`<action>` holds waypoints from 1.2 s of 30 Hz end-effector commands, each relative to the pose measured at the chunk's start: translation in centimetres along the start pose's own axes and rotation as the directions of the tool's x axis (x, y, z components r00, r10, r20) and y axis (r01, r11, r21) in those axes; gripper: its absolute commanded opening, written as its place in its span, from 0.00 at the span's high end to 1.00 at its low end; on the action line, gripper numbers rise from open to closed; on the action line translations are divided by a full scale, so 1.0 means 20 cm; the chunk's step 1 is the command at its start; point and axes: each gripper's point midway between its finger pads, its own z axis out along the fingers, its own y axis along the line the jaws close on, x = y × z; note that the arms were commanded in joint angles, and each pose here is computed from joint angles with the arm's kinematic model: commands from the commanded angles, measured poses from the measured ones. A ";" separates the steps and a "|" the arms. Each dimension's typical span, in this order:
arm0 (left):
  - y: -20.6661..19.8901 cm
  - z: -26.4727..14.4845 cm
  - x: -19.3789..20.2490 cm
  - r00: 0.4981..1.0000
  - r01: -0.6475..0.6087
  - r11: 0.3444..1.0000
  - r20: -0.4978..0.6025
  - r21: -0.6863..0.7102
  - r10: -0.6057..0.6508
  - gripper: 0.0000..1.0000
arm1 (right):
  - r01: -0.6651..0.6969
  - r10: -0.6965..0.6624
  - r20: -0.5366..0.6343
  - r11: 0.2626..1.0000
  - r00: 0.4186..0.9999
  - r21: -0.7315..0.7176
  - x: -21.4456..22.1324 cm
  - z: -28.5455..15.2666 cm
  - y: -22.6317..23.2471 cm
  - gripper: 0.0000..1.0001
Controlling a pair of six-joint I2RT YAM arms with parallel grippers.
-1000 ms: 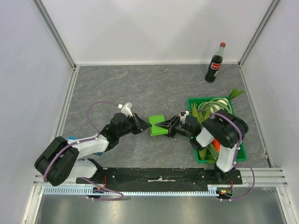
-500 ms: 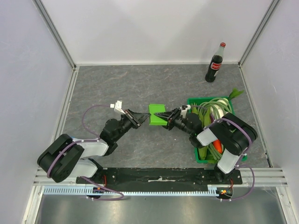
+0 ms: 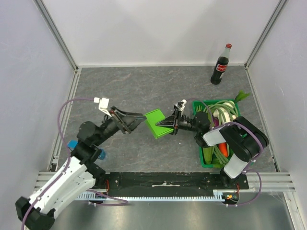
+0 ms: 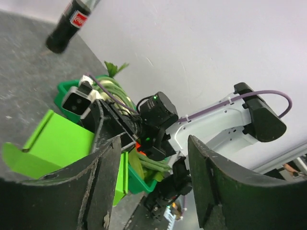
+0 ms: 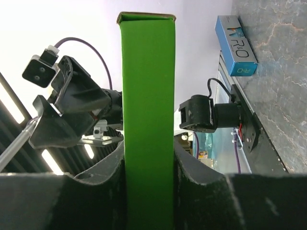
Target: Fold the paper box
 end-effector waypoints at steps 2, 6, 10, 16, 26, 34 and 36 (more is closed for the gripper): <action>0.10 -0.13 0.06 0.986 -0.101 0.993 -0.136 -0.058 0.093 0.35 | 0.357 -0.401 -0.084 0.878 0.912 -0.319 0.16 -0.08 0.40 0.70; 0.07 -0.12 0.08 0.977 -0.129 0.991 -0.165 0.038 0.134 0.33 | 0.375 -0.431 -0.096 0.857 0.897 -0.353 0.18 -0.09 0.48 0.69; 0.11 -0.08 0.06 0.966 -0.183 0.983 -0.178 0.031 0.186 0.28 | 0.402 -0.485 -0.139 0.827 0.863 -0.393 0.25 -0.11 0.56 0.68; 0.11 -0.10 -0.05 0.938 -0.328 0.945 -0.124 -0.005 0.325 0.27 | 0.438 -0.539 -0.192 0.807 0.820 -0.396 0.31 -0.14 0.60 0.65; -0.01 -0.07 0.07 0.990 0.127 0.960 -0.094 0.248 -0.107 0.08 | 0.456 -0.557 -0.143 0.780 0.818 -0.428 0.27 -0.10 0.68 0.63; -0.09 0.00 -0.01 0.974 0.228 0.938 -0.070 0.263 -0.217 0.06 | 0.491 -0.576 -0.132 0.778 0.807 -0.392 0.26 -0.08 0.63 0.62; -0.11 0.00 -0.02 0.973 0.229 0.938 -0.070 0.259 -0.218 0.05 | 0.510 -0.583 -0.134 0.783 0.801 -0.357 0.24 -0.05 0.58 0.62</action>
